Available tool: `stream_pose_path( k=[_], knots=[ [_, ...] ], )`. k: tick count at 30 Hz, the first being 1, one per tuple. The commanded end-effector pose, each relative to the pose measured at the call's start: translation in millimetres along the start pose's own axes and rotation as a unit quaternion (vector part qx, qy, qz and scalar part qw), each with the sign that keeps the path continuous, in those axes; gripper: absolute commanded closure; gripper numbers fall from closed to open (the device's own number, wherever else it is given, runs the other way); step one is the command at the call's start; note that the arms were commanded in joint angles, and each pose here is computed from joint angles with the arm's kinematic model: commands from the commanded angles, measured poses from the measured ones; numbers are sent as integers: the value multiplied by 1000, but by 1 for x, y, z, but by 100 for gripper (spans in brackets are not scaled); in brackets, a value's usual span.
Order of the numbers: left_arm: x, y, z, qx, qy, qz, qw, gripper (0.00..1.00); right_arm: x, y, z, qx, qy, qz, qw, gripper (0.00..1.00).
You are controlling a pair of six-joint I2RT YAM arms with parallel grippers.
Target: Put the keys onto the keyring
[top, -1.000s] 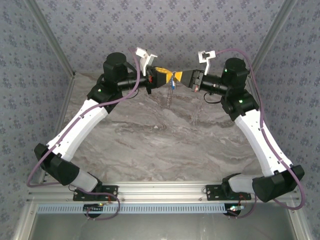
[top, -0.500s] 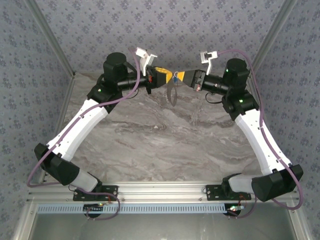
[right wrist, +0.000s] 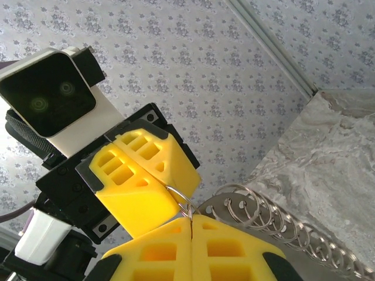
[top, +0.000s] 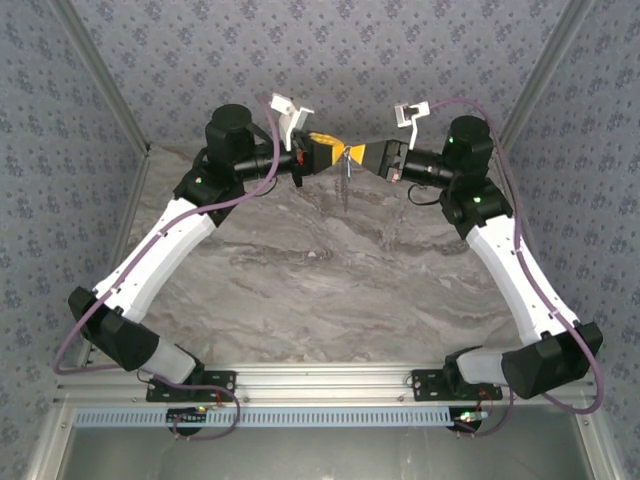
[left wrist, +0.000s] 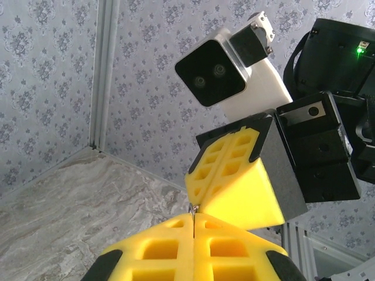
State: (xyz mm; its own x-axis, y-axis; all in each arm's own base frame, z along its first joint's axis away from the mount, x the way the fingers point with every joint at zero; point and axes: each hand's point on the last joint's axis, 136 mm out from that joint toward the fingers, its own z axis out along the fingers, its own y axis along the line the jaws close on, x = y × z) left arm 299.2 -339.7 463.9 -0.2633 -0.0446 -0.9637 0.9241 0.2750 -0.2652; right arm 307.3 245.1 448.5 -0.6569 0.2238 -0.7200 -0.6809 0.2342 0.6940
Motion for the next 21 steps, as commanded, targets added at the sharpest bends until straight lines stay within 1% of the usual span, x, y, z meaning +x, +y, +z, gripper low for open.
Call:
stream_pose_path(
  k=[1,10,21],
  knots=[
    [-33,-17,-11,11,-46,44,998,100,6,5,3,-23,14,10,1000,100],
    [-37,-16,-13,2,-55,51,997,100,15,-3,0,-23,16,31,999,100],
    [-38,-14,-11,0,-58,49,997,100,15,2,1,-38,25,34,998,100]
  ],
)
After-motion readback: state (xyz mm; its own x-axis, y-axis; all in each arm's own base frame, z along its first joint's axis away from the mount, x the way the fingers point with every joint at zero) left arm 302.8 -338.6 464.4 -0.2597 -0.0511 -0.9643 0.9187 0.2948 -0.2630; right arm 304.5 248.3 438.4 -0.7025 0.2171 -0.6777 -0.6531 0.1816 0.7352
